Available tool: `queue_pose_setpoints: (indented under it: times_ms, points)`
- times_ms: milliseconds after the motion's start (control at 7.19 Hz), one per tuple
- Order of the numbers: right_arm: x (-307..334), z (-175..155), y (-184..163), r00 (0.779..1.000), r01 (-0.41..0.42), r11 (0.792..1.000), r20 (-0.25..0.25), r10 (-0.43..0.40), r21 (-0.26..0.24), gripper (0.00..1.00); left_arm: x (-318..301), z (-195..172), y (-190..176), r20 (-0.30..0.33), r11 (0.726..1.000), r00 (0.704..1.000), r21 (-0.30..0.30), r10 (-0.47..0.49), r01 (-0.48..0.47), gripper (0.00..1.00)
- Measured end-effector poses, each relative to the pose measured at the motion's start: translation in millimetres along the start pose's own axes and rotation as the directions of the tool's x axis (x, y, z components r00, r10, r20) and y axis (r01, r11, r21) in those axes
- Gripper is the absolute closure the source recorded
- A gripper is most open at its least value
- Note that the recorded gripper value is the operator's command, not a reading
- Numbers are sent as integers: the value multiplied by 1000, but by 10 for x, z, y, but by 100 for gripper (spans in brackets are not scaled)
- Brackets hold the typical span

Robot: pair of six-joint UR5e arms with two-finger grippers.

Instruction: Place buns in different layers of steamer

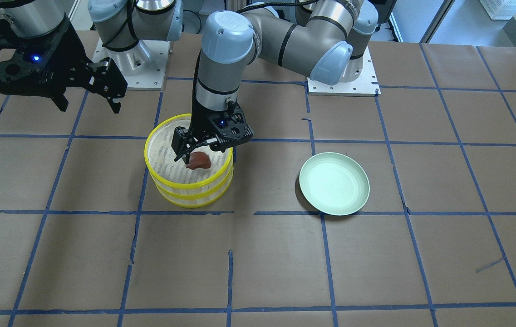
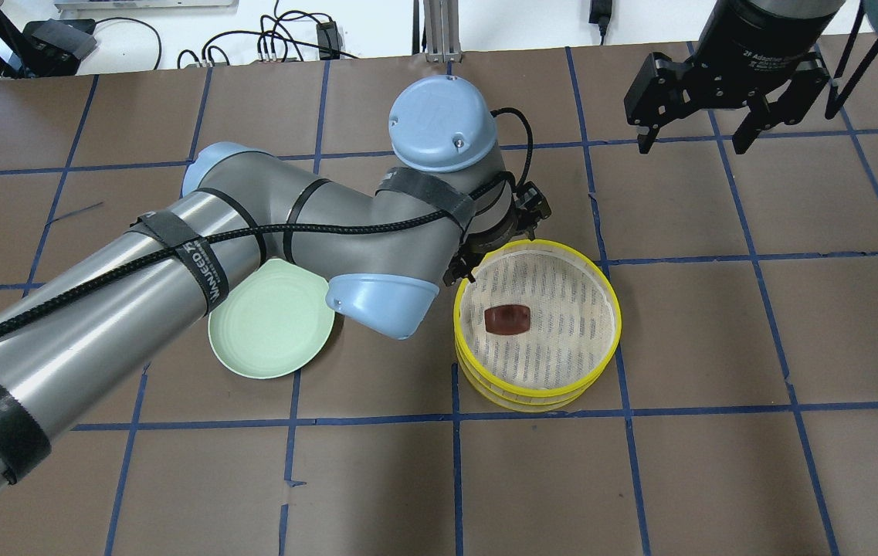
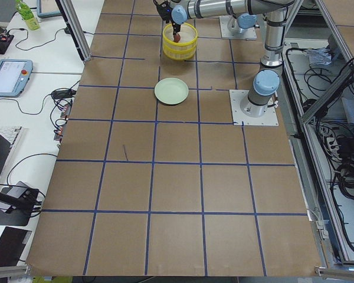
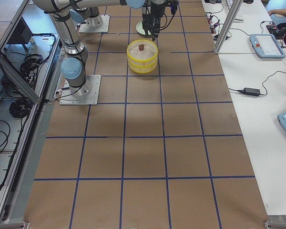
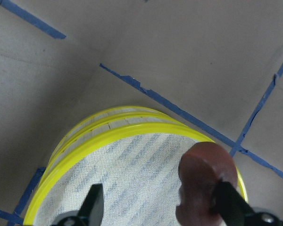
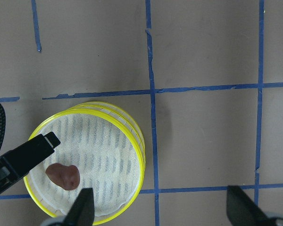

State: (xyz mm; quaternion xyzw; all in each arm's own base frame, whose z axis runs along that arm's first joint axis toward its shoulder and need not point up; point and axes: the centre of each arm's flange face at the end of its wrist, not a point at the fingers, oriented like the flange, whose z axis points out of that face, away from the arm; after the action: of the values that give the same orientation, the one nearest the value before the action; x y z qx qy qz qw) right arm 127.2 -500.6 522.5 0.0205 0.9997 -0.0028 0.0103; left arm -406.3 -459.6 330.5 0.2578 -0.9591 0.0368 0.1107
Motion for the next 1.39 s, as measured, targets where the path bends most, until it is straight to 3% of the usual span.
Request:
queue_pose_setpoints:
  times_ms: [139,417,835,1113,1391]
  points:
    - [5,0,-1,1000,-1,1000,1,1,0,0,-47,6,-47,17,999,999,16,44,-44,0]
    - [24,0,-7,1000,-5,1000,5,5,-1,0,-317,-166,-594,111,966,964,70,240,-249,0]
    - [34,1,-9,1000,-8,1000,10,8,-3,0,-1181,-1138,-1504,169,887,878,35,448,-460,0]
    - [36,0,-9,1000,-9,1000,13,9,-4,0,-1810,-1794,-1727,151,888,876,-22,457,-460,0]
    - [38,4,-7,1000,-9,1000,11,9,-7,0,-2172,-2198,-1749,153,896,883,-62,444,-440,0]
